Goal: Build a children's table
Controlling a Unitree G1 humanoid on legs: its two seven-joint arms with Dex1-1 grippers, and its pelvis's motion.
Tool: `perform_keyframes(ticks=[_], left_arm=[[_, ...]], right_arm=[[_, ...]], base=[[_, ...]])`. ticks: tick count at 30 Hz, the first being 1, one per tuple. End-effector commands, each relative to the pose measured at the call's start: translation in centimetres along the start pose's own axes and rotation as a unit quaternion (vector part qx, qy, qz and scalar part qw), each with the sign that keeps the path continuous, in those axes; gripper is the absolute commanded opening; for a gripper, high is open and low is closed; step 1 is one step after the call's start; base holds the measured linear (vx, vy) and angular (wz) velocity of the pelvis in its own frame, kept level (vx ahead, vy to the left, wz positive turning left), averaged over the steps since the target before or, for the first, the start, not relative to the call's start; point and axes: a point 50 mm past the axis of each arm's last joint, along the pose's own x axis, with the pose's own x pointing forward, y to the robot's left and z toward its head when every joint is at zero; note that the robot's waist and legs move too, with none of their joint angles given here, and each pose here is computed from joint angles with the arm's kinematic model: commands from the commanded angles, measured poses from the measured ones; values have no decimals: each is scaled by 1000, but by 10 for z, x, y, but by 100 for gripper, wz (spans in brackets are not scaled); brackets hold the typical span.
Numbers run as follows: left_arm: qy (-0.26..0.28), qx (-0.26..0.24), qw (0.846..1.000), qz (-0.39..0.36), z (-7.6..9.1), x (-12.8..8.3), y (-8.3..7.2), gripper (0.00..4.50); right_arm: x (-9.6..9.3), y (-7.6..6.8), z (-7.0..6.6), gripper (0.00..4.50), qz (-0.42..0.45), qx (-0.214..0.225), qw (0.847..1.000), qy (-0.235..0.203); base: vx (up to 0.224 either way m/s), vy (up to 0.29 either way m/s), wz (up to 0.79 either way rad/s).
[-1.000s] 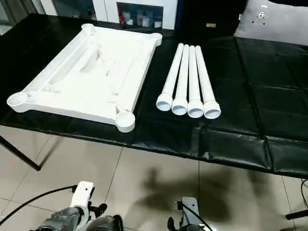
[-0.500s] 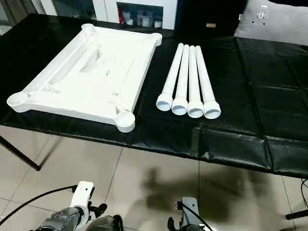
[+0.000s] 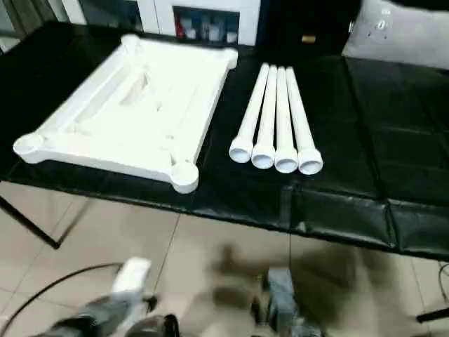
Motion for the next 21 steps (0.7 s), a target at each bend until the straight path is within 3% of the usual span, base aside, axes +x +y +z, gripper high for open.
perform_keyframes(ticks=[1, 5, 8, 9, 10, 12, 16, 18, 21], left_arm=[[-8, -11, 1000, 14, -2, -1, 10, 438], [-45, -39, 998, 14, 13, -4, 28, 438], [-95, -41, 994, -22, 28, -8, 38, 438], [-106, 34, 992, -62, 28, -10, 37, 438], [-112, 45, 990, -68, 28, -11, 37, 438], [-128, 59, 988, -65, 30, -12, 38, 438], [-192, 94, 976, -39, 38, -17, 38, 438], [-207, 101, 964, -136, 29, -25, 29, 438], [-224, 117, 955, -156, 25, -31, 27, 438]], right_arm=[[-1, -1, 3, 450, 13, 8, 1000, -15], [1, 1, 14, 450, 28, 8, 999, -24], [2, 7, 22, 450, 60, -44, 997, -37], [1, 12, 31, 450, 87, -113, 987, -74], [0, 12, 32, 450, 78, -138, 984, -77], [-1, 13, 35, 450, 87, -154, 979, -98], [-7, 10, 28, 450, 91, -174, 972, -133], [-18, -3, 26, 450, 138, -191, 958, -163], [-26, -8, 25, 450, 172, -181, 951, -181]], base=[[0, 0, 0], [0, 0, 0], [0, 0, 0], [0, 0, 0], [0, 0, 0], [0, 0, 0], [0, 0, 0], [0, 0, 0], [0, 0, 0]])
